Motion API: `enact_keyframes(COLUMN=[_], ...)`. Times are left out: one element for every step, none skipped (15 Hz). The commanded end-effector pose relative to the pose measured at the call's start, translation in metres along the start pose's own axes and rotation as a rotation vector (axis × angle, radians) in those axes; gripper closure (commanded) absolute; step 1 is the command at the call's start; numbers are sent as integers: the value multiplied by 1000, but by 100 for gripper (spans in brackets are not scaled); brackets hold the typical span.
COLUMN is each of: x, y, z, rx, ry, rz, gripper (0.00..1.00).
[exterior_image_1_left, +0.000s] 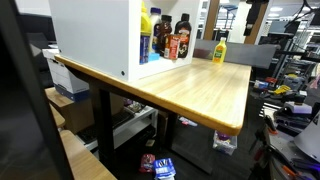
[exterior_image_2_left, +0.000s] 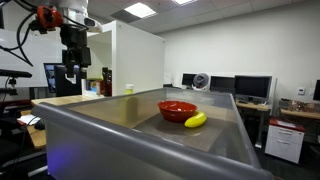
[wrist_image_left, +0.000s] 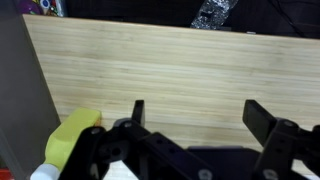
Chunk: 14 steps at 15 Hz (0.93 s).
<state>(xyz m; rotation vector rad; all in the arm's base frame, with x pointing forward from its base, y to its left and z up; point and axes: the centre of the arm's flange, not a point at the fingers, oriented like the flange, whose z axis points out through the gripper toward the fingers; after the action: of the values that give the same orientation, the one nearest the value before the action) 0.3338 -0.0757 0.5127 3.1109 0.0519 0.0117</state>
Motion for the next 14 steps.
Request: enact_keyframes(x=[2,2,1,0,-1,-2,-3,-3,-3,-3,-3,-4,-4,-3], y=[1,2,4,5,7,8,9,10,11,11,12,12,11,8], z=[1,1,1,1,1,1,2,2,3,3,3,4,5,5], rx=[1,14,19,18,24,29,33,39,39,41,43,47,52,56], ry=[0,10,14,18,24,30,30,32,30,31,28,36,43,57], rz=[-5,-15,-26,-20,-22,-13,-10,-1,-2,1,-2,-3,-5,-7], gripper=[0,0,0,0,0,0,0,0,0,0,0,0,0,0])
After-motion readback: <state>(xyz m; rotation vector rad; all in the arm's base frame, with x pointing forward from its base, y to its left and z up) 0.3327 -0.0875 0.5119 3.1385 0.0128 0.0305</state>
